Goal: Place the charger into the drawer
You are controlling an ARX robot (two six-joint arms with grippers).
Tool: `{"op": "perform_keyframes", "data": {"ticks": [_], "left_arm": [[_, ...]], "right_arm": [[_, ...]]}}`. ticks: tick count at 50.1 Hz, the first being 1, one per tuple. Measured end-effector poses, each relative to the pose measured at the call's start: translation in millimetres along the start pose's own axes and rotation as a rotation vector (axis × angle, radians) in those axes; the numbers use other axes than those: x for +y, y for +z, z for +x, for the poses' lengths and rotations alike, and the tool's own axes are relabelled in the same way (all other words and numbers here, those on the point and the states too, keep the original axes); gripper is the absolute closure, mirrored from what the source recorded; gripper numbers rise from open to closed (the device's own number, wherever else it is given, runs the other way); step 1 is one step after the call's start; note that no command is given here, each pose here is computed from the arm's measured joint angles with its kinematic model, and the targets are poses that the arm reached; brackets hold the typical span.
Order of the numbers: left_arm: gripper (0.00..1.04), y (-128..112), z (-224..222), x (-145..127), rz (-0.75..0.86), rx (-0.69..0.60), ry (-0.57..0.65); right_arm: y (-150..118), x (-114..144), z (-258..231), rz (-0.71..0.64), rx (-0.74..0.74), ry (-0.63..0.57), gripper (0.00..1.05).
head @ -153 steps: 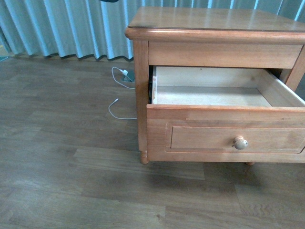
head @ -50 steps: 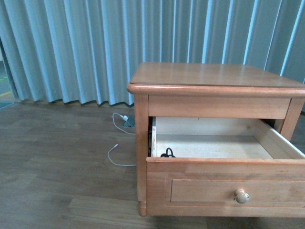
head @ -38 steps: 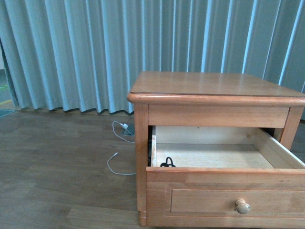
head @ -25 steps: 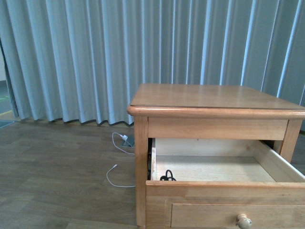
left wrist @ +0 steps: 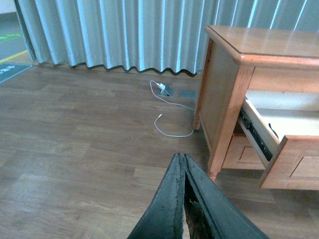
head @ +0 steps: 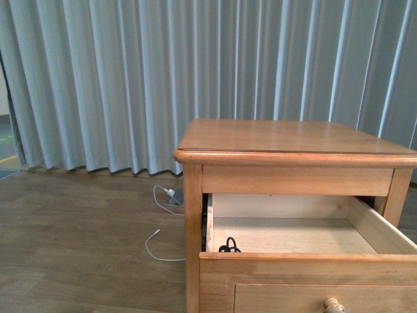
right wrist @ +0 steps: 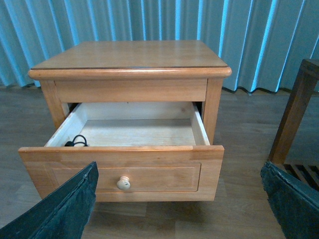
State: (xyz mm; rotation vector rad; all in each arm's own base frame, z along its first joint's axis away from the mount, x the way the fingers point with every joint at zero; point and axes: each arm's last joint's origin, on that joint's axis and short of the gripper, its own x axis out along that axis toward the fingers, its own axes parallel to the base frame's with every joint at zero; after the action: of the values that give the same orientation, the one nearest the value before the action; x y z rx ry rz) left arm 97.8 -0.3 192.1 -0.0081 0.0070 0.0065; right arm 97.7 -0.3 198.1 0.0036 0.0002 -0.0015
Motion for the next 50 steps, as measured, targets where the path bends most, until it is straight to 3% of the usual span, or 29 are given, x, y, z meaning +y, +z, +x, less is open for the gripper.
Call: {"op": "perform_keyframes", "data": {"ticks": [31,44,47,50], "left_arm": [[1.01,-25,0,0,0.001,-0.007,-0.007],[1.01,-25,0,0,0.001,-0.011,-0.007],[0.93,-25,0,0,0.001,-0.011,-0.007],[0.77,-25,0,0,0.001,-0.011,-0.007]], "right_arm": [[0,0,0,0.0,0.0,0.0,0.08],[0,0,0,0.0,0.0,0.001,0.08],[0,0,0,0.0,0.0,0.001,0.08],[-1,0,0,0.004,0.016,-0.018,0.08]]}}
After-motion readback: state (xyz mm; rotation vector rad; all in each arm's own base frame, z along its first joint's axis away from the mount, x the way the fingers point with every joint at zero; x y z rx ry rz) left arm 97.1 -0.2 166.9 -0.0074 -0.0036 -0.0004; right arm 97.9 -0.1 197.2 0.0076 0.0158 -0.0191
